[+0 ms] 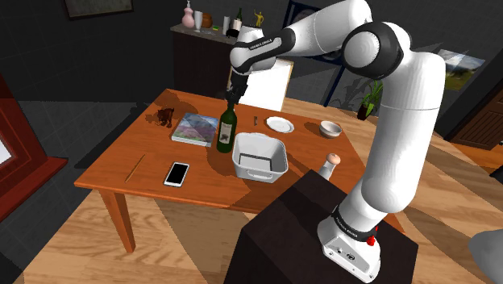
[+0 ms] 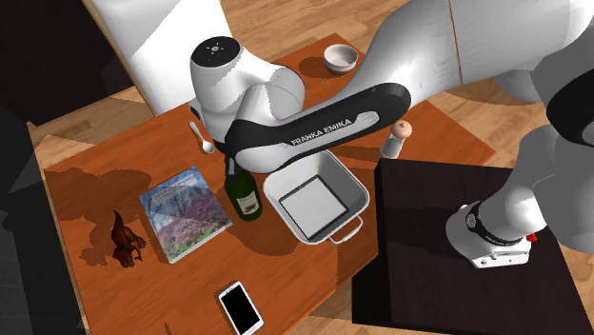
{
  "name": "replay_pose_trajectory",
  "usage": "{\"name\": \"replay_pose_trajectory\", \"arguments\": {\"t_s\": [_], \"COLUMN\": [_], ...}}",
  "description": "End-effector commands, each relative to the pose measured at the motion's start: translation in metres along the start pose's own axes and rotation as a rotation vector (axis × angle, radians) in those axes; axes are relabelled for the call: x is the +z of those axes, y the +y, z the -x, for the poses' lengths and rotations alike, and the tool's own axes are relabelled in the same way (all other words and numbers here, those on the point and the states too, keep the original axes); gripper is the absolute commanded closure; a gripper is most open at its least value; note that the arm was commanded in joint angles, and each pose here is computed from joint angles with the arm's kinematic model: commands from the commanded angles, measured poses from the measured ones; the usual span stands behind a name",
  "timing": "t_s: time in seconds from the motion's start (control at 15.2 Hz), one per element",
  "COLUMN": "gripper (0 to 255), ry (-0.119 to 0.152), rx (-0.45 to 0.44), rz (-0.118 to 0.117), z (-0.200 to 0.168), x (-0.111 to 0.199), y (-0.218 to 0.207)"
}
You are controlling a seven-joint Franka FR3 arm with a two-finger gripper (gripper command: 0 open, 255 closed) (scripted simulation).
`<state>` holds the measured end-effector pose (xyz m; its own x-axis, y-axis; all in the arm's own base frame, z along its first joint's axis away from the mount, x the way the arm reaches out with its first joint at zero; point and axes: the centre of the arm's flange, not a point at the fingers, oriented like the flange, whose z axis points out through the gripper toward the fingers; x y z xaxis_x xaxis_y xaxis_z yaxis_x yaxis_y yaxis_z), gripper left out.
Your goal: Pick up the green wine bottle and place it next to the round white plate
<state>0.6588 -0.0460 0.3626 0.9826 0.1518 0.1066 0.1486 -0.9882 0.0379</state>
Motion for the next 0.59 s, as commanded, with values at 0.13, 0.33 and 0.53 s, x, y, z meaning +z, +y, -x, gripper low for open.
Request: {"name": "replay_pose_trajectory", "arguments": {"t_s": [0.13,0.33,0.53], "gripper": [255,255,255], "ry": [0.0,0.0,0.0], "rx": [0.0,0.0,0.0], "rz": [0.0,0.0,0.0], "z": [0.0,0.0,-0.002], "x": [0.0,0.0,-0.016], "y": [0.0,0.0,0.001]}}
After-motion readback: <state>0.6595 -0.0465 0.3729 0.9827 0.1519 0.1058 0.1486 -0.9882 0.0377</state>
